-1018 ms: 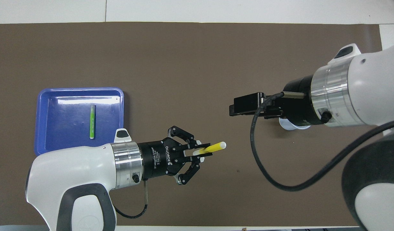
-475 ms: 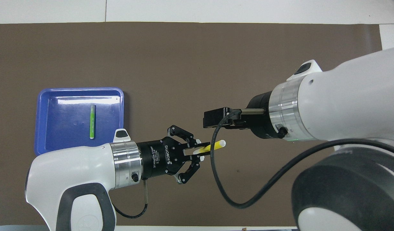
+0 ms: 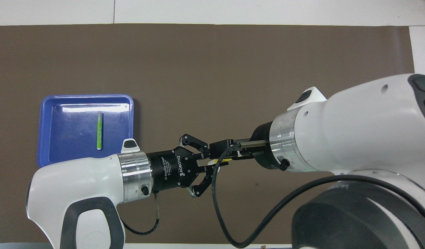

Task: Transfer and insert pens with both arms
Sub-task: 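Close the right gripper on the yellow pen and open the left gripper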

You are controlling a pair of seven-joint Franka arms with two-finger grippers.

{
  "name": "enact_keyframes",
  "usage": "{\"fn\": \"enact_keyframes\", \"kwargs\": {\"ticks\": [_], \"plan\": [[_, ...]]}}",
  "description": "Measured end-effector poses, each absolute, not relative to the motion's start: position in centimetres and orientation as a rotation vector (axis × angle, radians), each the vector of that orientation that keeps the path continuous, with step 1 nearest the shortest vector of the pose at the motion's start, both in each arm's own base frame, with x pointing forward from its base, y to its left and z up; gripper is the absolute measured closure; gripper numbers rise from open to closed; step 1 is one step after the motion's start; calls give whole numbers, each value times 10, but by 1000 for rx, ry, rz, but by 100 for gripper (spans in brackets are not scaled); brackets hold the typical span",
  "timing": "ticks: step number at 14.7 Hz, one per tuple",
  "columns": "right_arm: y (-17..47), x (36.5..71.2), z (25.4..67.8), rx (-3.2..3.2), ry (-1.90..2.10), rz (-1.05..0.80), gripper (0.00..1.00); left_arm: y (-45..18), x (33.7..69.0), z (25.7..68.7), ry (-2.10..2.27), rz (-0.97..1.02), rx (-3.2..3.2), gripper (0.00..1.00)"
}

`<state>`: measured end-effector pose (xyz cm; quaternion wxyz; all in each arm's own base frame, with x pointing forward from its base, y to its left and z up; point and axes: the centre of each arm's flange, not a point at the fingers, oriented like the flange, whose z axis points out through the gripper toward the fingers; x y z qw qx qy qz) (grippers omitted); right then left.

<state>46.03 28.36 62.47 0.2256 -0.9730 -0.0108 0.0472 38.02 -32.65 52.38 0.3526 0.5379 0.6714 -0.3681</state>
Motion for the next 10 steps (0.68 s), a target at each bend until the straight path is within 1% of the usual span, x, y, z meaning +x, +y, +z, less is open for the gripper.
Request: {"fn": "enact_keyframes", "kwargs": {"ticks": [2, 3, 4, 5, 7, 9, 10], "plan": [[283, 460, 624, -2684, -29, 133, 4, -326, 380, 524, 1738, -953, 1388, 82], [283, 460, 624, -2685, -29, 132, 12, -326, 380, 524, 1739, -953, 1387, 82], [283, 460, 623, -2687, -29, 131, 23, -326, 381, 524, 1739, -953, 1386, 82], [283, 461, 623, -2691, -29, 129, 37, -326, 381, 524, 1739, -953, 1385, 82], [282, 461, 623, -2692, -29, 128, 58, -326, 381, 524, 1741, -952, 1382, 82], [282, 461, 623, -2694, -28, 126, 78, -326, 381, 524, 1742, -950, 1379, 82], [282, 461, 623, -2693, -29, 125, 82, -326, 381, 524, 1743, -952, 1377, 82]]}}
